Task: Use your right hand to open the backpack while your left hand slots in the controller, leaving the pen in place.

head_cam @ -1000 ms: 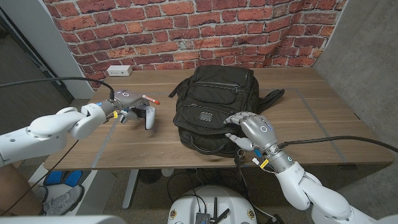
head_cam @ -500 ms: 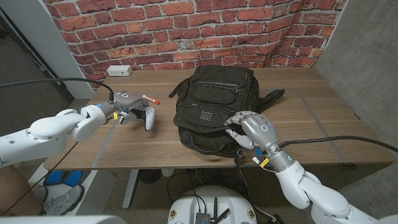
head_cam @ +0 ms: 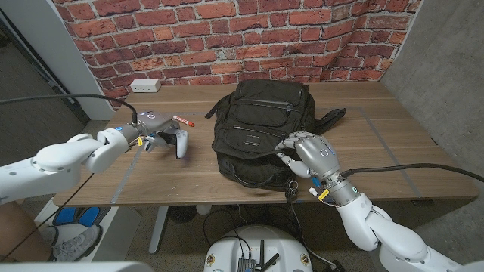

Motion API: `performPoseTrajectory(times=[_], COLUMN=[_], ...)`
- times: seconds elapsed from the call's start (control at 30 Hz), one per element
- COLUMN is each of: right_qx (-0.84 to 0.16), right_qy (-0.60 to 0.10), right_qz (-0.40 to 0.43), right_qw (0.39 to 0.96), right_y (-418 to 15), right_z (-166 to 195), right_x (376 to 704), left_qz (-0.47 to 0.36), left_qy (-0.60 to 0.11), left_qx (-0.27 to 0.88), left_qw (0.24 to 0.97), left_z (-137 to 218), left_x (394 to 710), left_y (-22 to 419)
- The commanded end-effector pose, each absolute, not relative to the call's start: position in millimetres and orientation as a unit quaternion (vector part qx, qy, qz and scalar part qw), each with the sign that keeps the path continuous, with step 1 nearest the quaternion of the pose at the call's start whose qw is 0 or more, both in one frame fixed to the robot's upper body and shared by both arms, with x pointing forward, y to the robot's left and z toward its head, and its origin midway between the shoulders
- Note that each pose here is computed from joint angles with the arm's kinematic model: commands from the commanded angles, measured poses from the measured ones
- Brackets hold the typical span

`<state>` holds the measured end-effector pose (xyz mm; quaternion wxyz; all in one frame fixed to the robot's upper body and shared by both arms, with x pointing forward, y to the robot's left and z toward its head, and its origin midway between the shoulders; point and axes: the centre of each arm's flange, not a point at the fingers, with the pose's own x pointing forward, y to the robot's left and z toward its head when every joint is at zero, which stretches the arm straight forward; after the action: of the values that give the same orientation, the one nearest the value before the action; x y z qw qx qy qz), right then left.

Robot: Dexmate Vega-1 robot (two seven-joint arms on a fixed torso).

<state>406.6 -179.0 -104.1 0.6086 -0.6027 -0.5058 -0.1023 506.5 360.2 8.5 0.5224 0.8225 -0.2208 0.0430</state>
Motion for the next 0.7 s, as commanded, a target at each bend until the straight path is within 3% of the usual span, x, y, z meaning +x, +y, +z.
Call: performPoseTrajectory(times=[0.03,0.7], right_qx=[-0.589,-0.549], right_qy=[-0.510,-0.506], right_qz=[-0.117,-0.129], right_qw=[0.616,0.652], right_y=[-183,-189], right_z=[-94,-68], right_x=[405,406], left_qz=[0.050,0.061], left_qy=[-0.223,-0.242], left_qx=[0.821,0.812], left_qw=[0.524,0.527], left_z=[7,6], left_x=[499,482], left_y=[359,354])
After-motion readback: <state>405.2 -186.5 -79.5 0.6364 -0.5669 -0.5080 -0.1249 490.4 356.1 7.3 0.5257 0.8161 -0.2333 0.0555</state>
